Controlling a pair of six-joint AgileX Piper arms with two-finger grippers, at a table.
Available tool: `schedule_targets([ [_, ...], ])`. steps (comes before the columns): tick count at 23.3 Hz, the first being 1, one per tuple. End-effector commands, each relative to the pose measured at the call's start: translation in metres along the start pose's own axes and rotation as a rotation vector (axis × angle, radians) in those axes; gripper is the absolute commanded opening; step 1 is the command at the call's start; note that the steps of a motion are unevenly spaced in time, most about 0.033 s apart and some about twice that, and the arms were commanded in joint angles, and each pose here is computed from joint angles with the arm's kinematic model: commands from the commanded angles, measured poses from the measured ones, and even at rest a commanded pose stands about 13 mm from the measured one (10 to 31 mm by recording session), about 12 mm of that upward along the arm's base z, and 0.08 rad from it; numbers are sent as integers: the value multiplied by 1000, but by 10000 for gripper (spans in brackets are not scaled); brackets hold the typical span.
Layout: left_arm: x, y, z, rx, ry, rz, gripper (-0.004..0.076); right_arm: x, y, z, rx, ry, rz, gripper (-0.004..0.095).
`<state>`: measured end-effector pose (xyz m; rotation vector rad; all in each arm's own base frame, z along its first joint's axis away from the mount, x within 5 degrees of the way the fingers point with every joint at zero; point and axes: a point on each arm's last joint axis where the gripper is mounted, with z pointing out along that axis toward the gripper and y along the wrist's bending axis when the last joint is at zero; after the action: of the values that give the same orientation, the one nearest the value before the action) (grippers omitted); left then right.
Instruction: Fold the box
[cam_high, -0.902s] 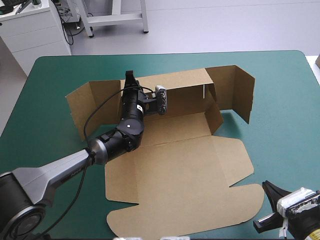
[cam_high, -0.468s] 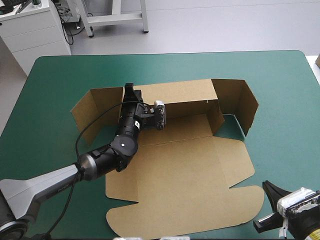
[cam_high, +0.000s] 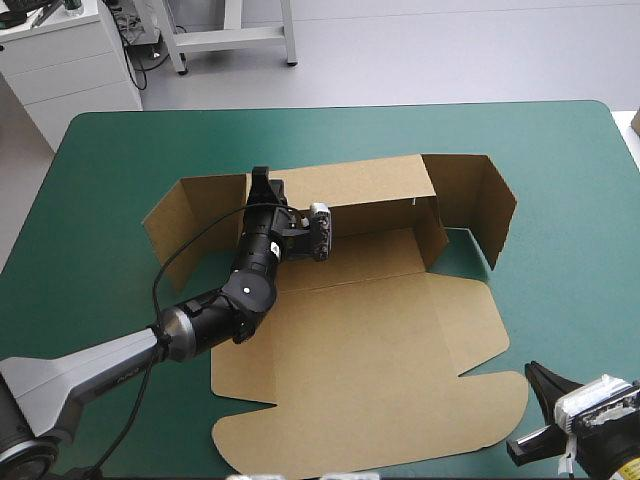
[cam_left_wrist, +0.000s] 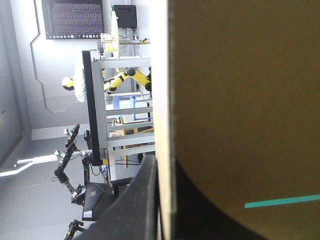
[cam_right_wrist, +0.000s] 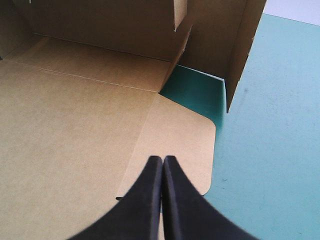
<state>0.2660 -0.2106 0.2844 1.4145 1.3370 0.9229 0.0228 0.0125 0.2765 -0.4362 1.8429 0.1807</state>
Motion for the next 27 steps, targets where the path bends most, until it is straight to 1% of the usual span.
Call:
schedule_targets([
  [1,-4,12,-6,-47,-38,20,-32,-13,-2,-2,12,-82,17,-21],
  [10,-7,11,-7,-40,-55,20,-32,-13,-2,-2,14,-82,17,-11],
  [12,-7,11,-7,-40,-55,20,-32,-13,-2,-2,14,-82,24,15],
  [14,-7,11,-7,-40,-55,20,-32,-13,-2,-1,9,-62,94,114],
  [15,-7,11,-7,-40,-55,20,-32,-15,-2,1,6,-44,158,262],
  [16,-7,11,-7,-40,-55,20,-32,-17,-3,1,7,-39,180,336],
  [17,-6,11,-7,-41,-53,20,-32,-24,-4,2,17,-29,251,531],
  [19,-6,11,-7,-41,-53,20,-32,-34,-8,3,44,-23,300,687],
  [20,-6,11,-7,-41,-53,20,-32,-39,-10,5,58,-13,321,727],
  [21,-6,11,-7,-41,-53,20,-32,-50,-15,8,100,8,342,756],
  [22,-6,11,-7,-41,-53,20,-32,-55,-18,10,122,29,354,753],
  [23,-6,11,-7,-42,-52,20,-32,-67,-22,15,149,118,389,730],
  [24,-6,11,-7,-42,-52,20,-32,-76,-23,16,157,150,383,717],
  [25,-7,11,-7,-40,-56,20,-32,-92,-29,26,191,228,332,695],
  [27,-7,11,-7,-39,-58,21,-32,-115,-38,45,246,264,277,693],
])
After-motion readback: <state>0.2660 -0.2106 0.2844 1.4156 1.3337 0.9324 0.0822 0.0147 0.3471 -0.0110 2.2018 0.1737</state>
